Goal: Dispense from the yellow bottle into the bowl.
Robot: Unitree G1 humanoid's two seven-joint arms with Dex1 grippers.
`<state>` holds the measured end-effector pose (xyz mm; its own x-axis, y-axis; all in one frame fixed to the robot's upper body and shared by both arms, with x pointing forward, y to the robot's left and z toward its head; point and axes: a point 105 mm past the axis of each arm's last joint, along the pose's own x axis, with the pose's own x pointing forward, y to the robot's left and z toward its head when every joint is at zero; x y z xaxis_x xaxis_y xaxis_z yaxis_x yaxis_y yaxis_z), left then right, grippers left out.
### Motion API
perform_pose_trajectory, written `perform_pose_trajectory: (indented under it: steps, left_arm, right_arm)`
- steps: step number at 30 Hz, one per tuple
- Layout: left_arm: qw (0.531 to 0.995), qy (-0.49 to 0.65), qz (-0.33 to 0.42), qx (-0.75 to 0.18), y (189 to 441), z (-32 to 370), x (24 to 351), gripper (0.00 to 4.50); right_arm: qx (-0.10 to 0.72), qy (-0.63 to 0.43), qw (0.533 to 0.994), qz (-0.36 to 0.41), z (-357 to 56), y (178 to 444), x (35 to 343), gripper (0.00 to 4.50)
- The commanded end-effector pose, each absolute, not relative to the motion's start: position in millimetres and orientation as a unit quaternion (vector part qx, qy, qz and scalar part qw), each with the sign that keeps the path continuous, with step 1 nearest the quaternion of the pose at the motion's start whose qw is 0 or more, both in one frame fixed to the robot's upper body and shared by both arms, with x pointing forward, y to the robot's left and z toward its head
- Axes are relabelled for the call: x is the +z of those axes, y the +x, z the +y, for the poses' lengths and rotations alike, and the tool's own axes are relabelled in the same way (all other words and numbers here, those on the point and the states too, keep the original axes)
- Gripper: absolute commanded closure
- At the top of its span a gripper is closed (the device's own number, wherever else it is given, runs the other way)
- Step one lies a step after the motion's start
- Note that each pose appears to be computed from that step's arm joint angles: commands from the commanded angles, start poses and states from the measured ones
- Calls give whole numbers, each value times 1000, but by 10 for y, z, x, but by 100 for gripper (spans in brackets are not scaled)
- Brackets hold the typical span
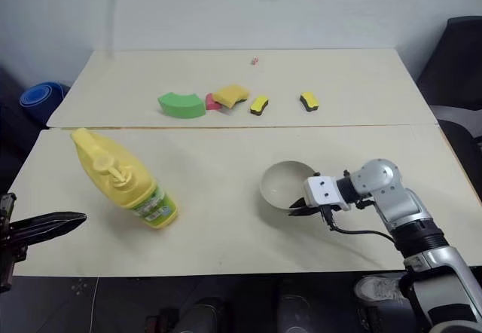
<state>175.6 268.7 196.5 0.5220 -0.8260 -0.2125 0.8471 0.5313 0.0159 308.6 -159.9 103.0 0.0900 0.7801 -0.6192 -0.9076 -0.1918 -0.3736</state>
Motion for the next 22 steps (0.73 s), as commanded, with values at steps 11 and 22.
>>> perform_pose_trajectory:
  steps: [11,22]
  left_arm:
    - [906,139,110,-384,1789,2748,1156,158]
    - [908,198,116,-351,1778,2850,836,124]
  right_arm:
    - [606,-231,757,-84,-1707,2873,1437,148]
    - [528,-241,814,-23,-2186,2210,1146,3]
